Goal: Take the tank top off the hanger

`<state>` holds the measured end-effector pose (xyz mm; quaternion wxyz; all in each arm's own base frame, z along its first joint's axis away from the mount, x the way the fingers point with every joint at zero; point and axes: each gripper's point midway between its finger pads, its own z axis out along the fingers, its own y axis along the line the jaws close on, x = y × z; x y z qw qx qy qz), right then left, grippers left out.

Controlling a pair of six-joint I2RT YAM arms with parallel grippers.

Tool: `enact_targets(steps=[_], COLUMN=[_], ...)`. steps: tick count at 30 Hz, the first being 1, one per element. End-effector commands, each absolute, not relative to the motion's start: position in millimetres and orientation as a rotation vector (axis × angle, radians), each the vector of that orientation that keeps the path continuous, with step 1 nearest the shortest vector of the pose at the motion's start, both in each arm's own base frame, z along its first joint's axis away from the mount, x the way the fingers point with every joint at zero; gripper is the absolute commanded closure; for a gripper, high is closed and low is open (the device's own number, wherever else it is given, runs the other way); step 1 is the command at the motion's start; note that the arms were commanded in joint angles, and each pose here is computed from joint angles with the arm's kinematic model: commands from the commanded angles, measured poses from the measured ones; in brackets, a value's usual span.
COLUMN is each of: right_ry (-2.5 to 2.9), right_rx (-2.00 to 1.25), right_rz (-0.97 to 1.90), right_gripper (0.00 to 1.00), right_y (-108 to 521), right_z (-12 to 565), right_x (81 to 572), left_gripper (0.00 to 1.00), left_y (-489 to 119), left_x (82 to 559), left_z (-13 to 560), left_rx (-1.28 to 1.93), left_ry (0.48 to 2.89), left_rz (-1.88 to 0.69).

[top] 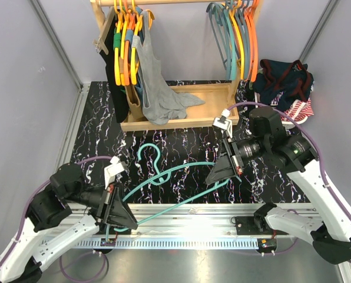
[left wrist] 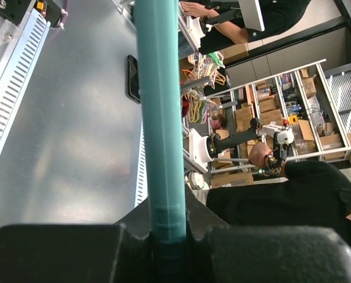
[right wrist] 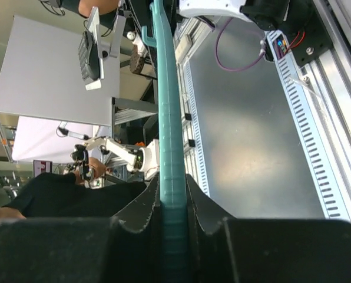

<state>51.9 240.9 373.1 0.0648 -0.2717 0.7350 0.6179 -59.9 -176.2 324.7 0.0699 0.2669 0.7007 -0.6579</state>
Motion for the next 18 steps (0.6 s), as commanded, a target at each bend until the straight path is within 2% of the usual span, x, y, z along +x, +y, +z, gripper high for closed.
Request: enact_targets(steps=[1,2,3,4,6,9,10,12,15,18], right_ry=[2.165,2.161,2.16,2.14,2.154,2.185,2.18,2.207,2.235,2.246], right_rx=[-0.83,-0.814,-0.806,-0.803,-0.789,-0.768,-0.765,-0.742,-0.738,-0.726], right_rz=[1.836,1.807,1.788,1.771,1.713,1.589,1.554,1.461,1.334,1.193], right_gripper=[1.0,1.0,1.0,1.0,1.0,1.0,1.0,1.0,1.0,1.0], right_y=[245,245,244,243,239,229,226,217,205,195], right_z=[382,383,383,387,385,381,383,380,379,385], right_x=[53,56,57,56,58,59,59,61,65,76], left_gripper=[0.82,0.62,0.36,0.01,0.01,0.01,0.01,0.01,0.01,0.01], left_y=[-180,-180,-181,-180,-180,-169,-154,-129,-88,-70], left_x=[-56,-55,-52,-48,-40,-12,8,23,55,65], left_z=[340,340,337,329,322,296,275,260,248,250], left_rx=[0.895,0.887,0.872,0.851,0.809,0.667,0.553,0.426,0.2,0.081], left_ry=[1.982,1.982,2.001,2.039,2.085,2.207,2.291,2.368,2.357,2.303], left_rz=[-1.971,-1.95,-1.923,-1.873,-1.797,-1.494,-1.276,-1.045,-0.721,-0.634])
